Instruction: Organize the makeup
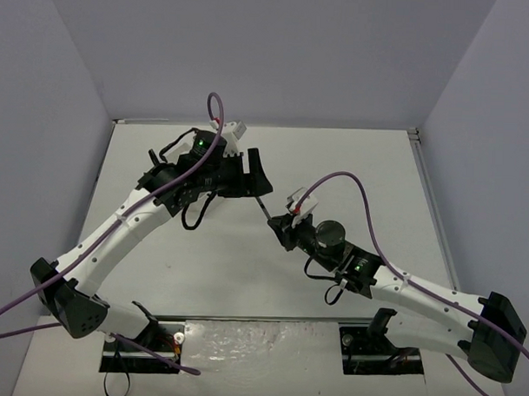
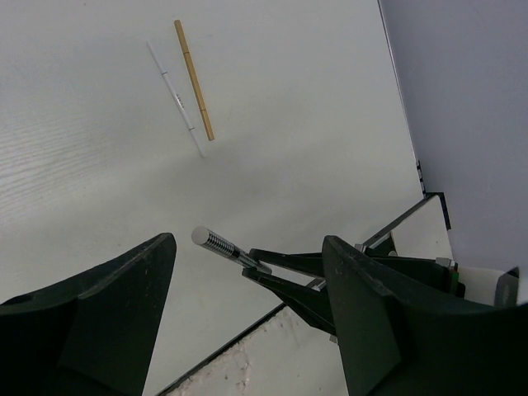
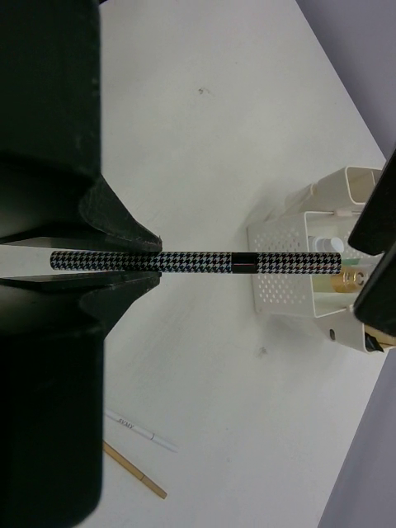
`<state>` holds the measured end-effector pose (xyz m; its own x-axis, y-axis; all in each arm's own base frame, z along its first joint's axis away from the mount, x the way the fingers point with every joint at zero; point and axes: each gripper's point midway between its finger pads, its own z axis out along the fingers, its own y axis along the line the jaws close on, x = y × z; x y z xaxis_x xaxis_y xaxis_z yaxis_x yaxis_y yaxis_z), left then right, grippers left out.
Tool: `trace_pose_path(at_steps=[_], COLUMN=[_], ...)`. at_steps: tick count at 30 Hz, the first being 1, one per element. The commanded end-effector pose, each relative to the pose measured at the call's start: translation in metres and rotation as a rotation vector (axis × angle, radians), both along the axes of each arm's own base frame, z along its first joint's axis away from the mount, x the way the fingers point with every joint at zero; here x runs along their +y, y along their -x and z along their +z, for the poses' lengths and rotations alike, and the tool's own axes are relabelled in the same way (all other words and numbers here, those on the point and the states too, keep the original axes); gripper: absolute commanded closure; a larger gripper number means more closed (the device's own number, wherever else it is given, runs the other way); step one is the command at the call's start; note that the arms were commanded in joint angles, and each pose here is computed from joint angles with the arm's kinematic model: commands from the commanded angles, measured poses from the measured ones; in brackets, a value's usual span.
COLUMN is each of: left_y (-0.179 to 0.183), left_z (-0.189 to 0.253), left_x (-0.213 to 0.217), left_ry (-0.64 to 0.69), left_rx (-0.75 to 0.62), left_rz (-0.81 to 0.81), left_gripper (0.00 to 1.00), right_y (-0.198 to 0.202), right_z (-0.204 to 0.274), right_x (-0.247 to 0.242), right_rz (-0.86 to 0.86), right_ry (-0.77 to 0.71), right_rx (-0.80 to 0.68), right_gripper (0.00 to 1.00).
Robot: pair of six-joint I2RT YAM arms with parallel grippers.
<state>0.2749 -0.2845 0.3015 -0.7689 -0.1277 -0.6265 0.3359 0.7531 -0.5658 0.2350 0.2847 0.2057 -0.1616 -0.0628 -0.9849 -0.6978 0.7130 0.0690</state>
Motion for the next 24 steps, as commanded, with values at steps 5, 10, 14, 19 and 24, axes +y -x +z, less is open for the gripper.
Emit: trace_pose_path(at_steps=[5, 10, 14, 19, 24], left_y=[-0.004, -0.003, -0.001, 0.0, -0.002], left_z=[0.01, 0.007, 0.008, 0.007, 0.006], left_x=[-0.012, -0.019, -0.025, -0.03, -0.023], left_ry=[0.026, 0.037, 0.054, 0.061, 0.04], left_rx=[0.01, 0.025, 0.031, 0.034, 0.007], left_rz=[0.009, -0.008, -0.02, -0.033, -0.016], left_gripper=[0.38, 0.61, 0.83, 1.0, 1.0], right_y=[-0.003, -0.002, -0.002, -0.002, -0.004], right_z=[0.059, 0.058, 0.058, 0.058, 0.06], right_x=[0.012, 0.011, 0.01, 0.008, 0.004], right_rz=[0.029, 0.028, 0.024, 0.017, -0.008], right_ry=[-0.132, -0.133, -0.136, -0.139, -0.147], right_rx=[-0.129, -0.131, -0.134, -0.137, -0.134], right_gripper=[1.0, 1.0, 1.0, 1.0, 0.56])
